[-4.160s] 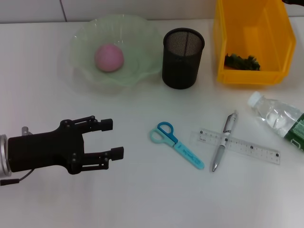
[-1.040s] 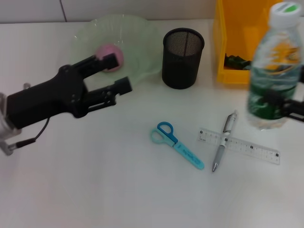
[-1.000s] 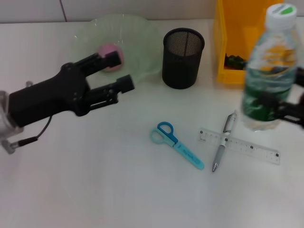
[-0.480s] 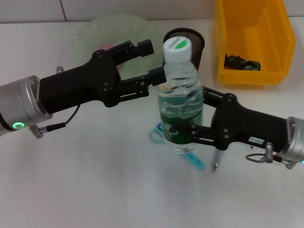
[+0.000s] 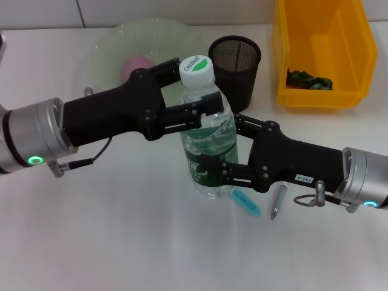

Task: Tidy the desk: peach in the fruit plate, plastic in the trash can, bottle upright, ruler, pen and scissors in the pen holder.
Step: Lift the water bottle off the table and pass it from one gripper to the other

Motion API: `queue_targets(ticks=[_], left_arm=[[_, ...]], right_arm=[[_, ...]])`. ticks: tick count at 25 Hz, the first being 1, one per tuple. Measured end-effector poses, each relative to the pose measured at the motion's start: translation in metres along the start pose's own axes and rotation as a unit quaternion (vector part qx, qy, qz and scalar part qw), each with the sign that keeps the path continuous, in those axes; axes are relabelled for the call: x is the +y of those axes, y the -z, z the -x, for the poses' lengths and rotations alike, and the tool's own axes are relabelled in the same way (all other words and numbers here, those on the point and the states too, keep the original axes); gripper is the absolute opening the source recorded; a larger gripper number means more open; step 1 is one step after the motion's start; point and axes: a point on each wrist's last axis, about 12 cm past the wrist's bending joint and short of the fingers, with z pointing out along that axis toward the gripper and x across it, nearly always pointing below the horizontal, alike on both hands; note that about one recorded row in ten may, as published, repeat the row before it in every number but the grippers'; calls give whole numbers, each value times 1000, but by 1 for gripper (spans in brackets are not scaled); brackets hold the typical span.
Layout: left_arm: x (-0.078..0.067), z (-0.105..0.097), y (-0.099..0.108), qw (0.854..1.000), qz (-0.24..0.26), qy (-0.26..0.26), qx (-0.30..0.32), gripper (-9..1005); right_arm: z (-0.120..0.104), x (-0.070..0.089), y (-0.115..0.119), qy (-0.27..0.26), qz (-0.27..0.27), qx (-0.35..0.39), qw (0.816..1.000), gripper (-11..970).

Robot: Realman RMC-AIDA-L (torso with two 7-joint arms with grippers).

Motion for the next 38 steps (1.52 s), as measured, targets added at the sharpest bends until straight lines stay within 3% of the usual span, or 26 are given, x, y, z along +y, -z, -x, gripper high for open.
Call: queue_targets(ticks=[10, 24, 38], left_arm=[[3, -6, -4, 1000, 12, 12, 14, 764], [2, -7, -4, 1000, 11, 17, 11, 480], [2, -6, -5, 1000, 12, 16, 4, 435]], right_arm=[[0, 0, -3, 1, 5, 2, 1000, 741], [-7, 2, -4, 5, -8, 9, 1000, 737], [-7, 2, -5, 5, -11, 7, 1000, 734]])
